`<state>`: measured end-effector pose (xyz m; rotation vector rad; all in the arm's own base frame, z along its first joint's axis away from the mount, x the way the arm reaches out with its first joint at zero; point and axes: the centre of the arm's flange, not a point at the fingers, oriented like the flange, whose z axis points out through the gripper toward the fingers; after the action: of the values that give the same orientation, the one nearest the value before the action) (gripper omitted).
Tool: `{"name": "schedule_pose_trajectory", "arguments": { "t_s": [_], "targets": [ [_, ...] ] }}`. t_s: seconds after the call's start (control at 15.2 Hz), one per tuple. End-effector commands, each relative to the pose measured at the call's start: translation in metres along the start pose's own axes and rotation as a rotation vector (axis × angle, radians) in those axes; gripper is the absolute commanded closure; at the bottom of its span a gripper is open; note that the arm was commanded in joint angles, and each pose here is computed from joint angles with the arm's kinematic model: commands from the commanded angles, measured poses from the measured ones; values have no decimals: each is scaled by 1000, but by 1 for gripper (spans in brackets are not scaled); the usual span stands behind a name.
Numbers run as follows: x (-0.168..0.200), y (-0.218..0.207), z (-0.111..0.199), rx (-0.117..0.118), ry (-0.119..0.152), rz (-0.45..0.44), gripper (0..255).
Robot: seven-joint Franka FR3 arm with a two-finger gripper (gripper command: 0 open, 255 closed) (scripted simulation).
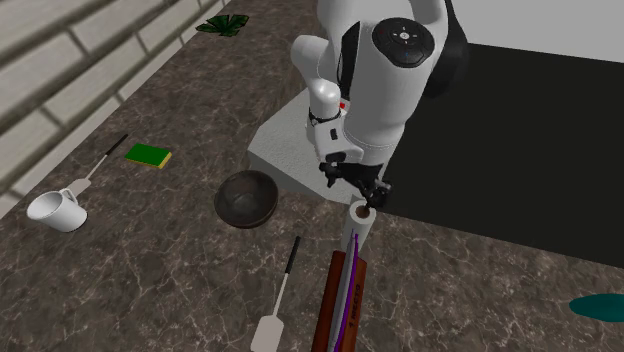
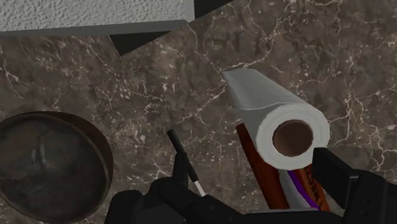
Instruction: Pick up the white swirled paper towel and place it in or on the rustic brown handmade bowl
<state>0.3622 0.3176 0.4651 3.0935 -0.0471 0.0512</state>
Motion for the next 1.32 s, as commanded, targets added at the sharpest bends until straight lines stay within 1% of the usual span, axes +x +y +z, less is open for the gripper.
{"name": "schedule_pose_trajectory", "arguments": {
  "t_s": [0.0,0.13,0.66,1.12,1.19,1.25],
  "targets": [
    [2,-24,10,-4,13,0,0],
    [6,-43,19,-9,22,-2,0],
    [7,-43,59,-9,22,-2,0],
    [7,-43,59,-9,22,-2,0],
    [7,-43,59,-9,22,-2,255],
    [7,-43,59,-9,22,-2,255]
  ]
}}
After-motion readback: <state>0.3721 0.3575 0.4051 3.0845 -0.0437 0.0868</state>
